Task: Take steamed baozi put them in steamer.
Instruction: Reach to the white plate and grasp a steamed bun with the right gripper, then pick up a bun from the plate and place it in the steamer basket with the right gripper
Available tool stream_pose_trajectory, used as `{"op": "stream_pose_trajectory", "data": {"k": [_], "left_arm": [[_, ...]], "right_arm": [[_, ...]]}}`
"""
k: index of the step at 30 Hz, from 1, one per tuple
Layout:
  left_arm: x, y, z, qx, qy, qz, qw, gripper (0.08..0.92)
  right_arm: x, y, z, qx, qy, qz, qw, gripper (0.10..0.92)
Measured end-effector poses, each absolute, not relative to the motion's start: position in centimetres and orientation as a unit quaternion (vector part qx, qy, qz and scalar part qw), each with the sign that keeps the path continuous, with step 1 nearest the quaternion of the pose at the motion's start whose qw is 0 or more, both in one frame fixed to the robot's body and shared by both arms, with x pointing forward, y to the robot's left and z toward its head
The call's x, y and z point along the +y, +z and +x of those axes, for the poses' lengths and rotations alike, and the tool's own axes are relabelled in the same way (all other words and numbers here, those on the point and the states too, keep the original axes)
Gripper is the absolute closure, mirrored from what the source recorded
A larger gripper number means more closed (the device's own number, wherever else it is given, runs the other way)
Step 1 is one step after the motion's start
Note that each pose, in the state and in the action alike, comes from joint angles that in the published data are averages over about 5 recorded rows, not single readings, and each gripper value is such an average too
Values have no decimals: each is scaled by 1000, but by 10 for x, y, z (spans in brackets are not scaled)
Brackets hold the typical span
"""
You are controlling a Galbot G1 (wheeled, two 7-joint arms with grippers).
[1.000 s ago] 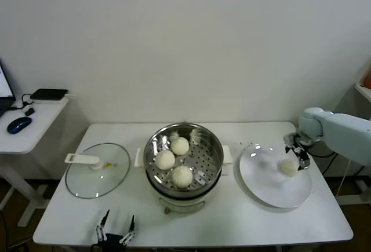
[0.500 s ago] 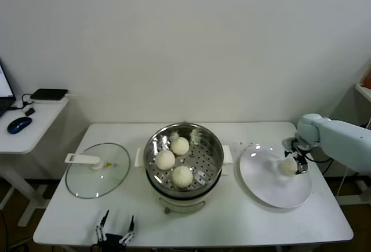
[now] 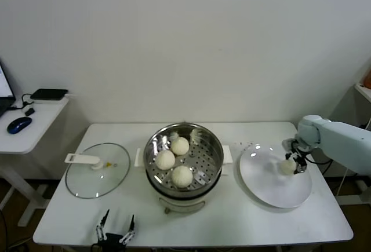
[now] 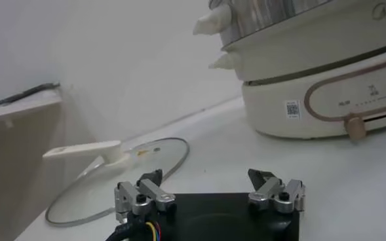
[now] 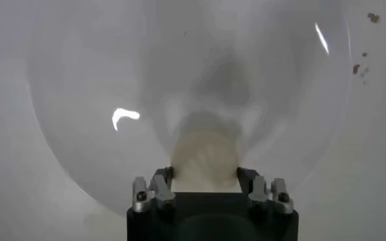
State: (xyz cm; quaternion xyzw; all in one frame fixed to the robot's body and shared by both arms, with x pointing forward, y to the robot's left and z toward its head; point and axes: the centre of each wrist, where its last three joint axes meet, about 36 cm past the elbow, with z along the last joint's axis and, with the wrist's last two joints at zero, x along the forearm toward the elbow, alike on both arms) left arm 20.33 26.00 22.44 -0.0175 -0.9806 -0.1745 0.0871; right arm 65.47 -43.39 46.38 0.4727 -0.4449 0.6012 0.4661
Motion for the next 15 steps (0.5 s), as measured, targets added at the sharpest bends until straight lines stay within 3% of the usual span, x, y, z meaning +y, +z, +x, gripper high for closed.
{"op": "stream_pose_trajectory", "data": {"k": [8,15], "left_arm": [[260,227,205,-981,-175,-20,81,177],[259,230,207,-981,-177,-25,77,177]], "right_arm": [[-423,493,652,-454,605,466,460,406],[-383,555,650,-476,593,475,443,403]]}}
